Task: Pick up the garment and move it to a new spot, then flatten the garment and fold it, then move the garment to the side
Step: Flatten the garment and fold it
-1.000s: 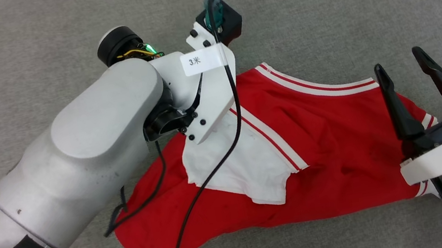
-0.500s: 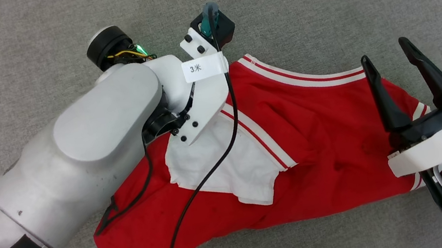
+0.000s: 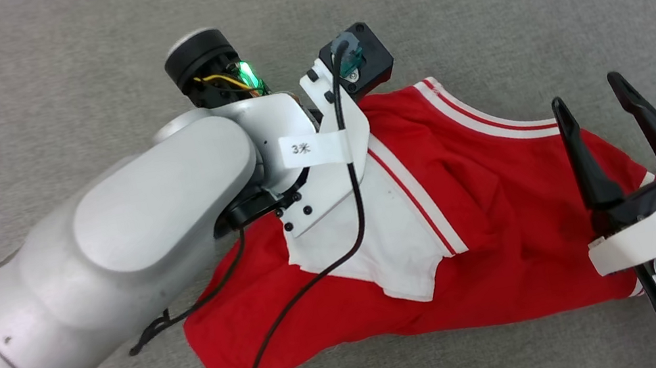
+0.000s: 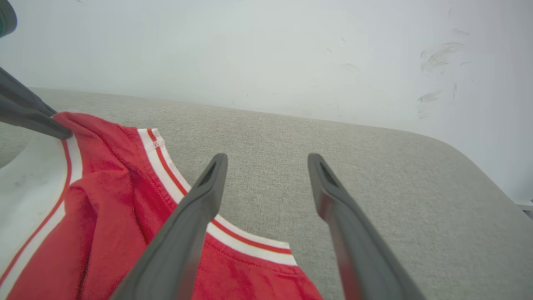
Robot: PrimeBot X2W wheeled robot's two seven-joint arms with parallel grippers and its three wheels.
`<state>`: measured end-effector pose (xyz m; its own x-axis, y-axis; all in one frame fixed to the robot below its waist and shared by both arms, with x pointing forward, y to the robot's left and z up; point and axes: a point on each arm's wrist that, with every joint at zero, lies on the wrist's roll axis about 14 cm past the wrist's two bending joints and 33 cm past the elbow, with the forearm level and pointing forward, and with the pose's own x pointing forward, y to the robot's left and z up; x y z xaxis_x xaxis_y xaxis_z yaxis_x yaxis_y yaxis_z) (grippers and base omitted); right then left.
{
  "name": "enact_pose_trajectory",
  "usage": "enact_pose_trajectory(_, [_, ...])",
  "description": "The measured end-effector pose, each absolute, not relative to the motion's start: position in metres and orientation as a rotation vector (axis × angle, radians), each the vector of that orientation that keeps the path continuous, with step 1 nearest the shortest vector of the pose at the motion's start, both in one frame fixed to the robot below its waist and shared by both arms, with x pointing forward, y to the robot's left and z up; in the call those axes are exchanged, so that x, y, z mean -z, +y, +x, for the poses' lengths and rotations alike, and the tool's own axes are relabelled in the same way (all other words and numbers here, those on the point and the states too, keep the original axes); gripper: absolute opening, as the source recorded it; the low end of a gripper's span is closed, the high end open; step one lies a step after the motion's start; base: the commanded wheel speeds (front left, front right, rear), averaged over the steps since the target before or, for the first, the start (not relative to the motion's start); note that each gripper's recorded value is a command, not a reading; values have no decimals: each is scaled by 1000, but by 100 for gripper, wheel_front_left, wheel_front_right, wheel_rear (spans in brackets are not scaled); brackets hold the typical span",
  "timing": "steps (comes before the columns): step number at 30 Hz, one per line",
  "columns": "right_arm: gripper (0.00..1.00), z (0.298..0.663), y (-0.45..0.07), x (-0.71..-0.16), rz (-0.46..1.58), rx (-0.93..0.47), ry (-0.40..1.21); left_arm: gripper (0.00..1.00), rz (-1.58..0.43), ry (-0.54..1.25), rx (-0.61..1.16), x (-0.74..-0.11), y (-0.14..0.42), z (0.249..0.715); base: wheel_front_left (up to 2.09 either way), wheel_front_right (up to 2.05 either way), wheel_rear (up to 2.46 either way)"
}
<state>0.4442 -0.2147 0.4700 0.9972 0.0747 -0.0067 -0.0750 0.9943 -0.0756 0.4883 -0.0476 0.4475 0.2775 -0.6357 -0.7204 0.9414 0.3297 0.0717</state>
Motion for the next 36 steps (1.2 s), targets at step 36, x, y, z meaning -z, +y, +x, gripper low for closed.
enact_pose_trajectory(36, [100, 444, -216, -465, -85, -62, 10, 0, 478, 791, 637, -410, 115, 569, 0, 0, 0])
